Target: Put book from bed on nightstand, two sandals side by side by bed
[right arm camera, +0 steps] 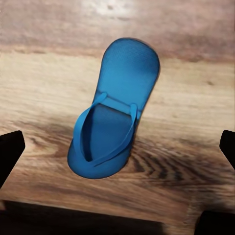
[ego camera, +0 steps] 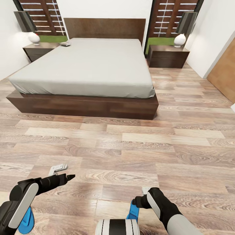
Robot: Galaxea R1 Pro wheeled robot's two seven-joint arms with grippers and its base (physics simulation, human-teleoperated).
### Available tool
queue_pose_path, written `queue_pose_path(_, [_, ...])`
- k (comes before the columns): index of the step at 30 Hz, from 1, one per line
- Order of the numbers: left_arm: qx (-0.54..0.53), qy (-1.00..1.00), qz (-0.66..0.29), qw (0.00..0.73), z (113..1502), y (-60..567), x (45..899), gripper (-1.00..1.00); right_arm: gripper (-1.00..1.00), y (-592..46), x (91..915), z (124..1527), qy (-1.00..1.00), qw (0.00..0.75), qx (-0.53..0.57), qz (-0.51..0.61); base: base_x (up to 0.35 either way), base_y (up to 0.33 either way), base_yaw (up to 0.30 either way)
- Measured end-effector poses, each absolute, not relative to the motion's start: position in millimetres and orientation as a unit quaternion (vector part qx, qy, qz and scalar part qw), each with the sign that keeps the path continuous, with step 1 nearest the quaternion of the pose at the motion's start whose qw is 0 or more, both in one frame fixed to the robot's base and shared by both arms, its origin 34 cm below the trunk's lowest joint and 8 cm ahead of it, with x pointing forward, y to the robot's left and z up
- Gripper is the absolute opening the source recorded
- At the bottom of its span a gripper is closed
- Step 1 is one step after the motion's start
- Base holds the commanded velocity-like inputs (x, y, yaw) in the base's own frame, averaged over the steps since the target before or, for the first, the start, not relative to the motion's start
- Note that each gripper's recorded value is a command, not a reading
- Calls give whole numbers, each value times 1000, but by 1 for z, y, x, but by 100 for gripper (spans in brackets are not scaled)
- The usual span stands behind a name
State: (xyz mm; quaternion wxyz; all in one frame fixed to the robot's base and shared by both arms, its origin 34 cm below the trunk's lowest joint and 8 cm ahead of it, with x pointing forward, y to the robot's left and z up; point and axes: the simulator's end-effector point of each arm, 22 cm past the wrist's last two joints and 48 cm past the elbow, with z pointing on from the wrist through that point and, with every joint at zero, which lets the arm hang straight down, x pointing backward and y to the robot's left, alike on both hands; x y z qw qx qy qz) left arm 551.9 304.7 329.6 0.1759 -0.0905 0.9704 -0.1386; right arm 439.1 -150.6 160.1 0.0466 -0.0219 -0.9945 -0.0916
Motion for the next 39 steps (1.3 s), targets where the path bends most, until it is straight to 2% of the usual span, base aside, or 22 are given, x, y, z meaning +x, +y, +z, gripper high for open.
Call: queue_pose_path(39, [-92, 972, -138, 168, 322, 305, 548, 100, 100, -151, 433, 154, -994, 55, -23, -92, 0, 0, 25])
